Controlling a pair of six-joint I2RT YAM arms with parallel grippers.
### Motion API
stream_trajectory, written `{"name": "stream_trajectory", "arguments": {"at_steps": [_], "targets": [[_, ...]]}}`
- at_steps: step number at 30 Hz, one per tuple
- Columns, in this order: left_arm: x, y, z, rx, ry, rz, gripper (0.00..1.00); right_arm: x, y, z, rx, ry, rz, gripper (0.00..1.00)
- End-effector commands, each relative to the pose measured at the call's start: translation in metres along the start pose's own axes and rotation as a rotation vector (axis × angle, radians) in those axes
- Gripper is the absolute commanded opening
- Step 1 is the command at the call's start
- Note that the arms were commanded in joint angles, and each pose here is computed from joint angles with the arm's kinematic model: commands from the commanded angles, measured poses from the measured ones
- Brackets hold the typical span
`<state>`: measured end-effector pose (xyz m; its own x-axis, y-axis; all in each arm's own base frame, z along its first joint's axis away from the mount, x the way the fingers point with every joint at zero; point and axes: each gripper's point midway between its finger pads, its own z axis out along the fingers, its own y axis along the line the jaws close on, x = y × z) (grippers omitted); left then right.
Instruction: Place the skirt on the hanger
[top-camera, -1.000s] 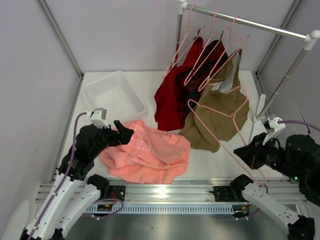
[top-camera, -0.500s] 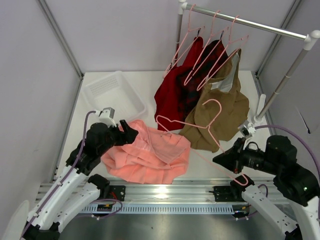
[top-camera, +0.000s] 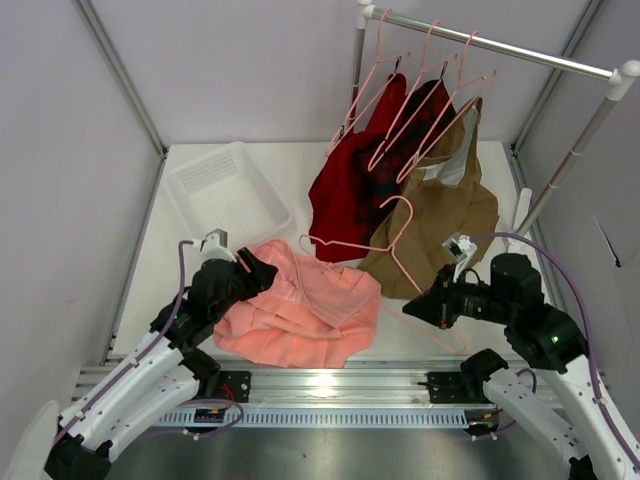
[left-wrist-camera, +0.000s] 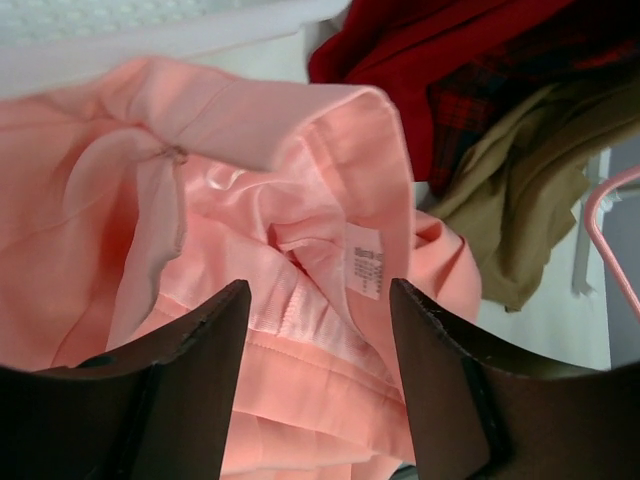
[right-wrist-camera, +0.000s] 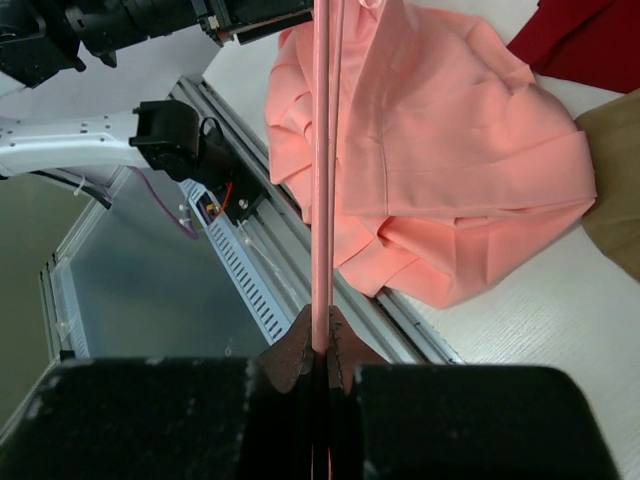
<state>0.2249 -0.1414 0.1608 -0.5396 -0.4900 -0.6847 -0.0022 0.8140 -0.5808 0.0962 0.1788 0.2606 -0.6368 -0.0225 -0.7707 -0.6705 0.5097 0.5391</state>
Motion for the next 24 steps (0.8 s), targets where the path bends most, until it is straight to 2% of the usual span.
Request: {"name": "stream_trajectory", "arguments": {"at_steps": [1,3,7,11,14,20,22,24], "targets": [[-0.006,0.001,0.013,-0.023,-0.071,-0.112,0.63,-0.013,-0.008,0.012,0.028,-0.023,-0.050,0.00],[-0.001,0.008,0.018,-0.053,-0.070,-0.129,0.62,-0.015,-0.018,0.017,0.085,-0.011,-0.056,0.00],[-0.005,0.021,0.022,-0.101,-0.136,-0.198,0.61,-0.015,-0.018,0.030,0.073,-0.006,-0.063,0.00],[-0.002,0.029,0.028,-0.096,-0.199,-0.368,0.61,-0.012,-0.024,0.038,0.094,0.004,-0.068,0.00],[0.006,0.039,0.034,-0.119,-0.216,-0.430,0.58,-0.014,-0.027,0.042,0.110,0.001,-0.072,0.00],[0.008,0.046,0.041,-0.136,-0.242,-0.434,0.56,-0.019,-0.030,0.047,0.122,-0.012,-0.068,0.00],[-0.001,0.042,0.041,-0.103,-0.286,-0.460,0.55,-0.023,-0.027,0.050,0.107,-0.028,-0.056,0.00],[0.000,0.047,0.042,-0.102,-0.311,-0.490,0.50,-0.020,-0.027,0.054,0.095,-0.023,-0.045,0.00]]}}
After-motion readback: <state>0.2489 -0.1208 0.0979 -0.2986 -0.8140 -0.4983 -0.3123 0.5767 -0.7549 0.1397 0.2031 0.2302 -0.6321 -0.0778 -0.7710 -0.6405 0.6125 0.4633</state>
